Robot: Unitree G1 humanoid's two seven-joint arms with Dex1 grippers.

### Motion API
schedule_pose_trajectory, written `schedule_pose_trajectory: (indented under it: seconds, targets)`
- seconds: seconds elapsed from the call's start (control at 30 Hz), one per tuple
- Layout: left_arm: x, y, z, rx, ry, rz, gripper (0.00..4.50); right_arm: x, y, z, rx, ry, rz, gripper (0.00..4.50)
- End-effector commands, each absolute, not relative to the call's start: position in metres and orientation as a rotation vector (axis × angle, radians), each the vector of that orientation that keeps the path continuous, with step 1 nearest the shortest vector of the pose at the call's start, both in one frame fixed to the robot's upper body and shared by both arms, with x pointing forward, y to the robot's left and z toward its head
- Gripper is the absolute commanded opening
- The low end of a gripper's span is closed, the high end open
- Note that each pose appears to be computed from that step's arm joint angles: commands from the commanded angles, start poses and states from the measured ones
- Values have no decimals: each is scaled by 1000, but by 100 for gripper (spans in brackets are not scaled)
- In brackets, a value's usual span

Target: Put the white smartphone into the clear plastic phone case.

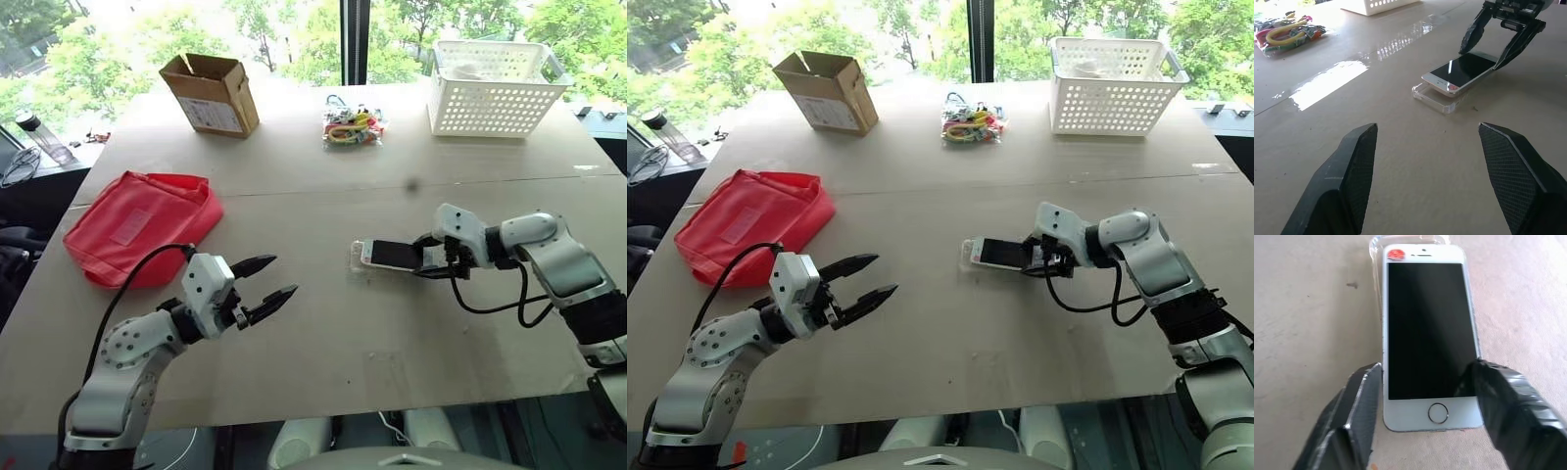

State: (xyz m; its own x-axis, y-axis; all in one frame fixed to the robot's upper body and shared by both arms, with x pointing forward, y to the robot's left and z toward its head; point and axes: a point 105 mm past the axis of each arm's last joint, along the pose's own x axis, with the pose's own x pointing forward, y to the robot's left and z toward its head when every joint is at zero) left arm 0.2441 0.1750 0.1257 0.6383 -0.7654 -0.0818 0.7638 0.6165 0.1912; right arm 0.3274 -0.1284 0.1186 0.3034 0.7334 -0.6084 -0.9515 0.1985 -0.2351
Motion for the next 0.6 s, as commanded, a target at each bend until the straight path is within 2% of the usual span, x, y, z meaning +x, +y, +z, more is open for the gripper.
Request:
schedule_pose_trajectory:
  seconds: [0.03,0.57,0.6]
  targets:
    - [243,172,133,235,-46,-891,337,332,-128,131,-673,345,1206,318]
    - [242,172,135,238,-52,-891,337,339,-126,128,-657,377,1200,318]
    - [242,172,135,238,-54,-892,337,340,-126,128,-667,370,1197,370]
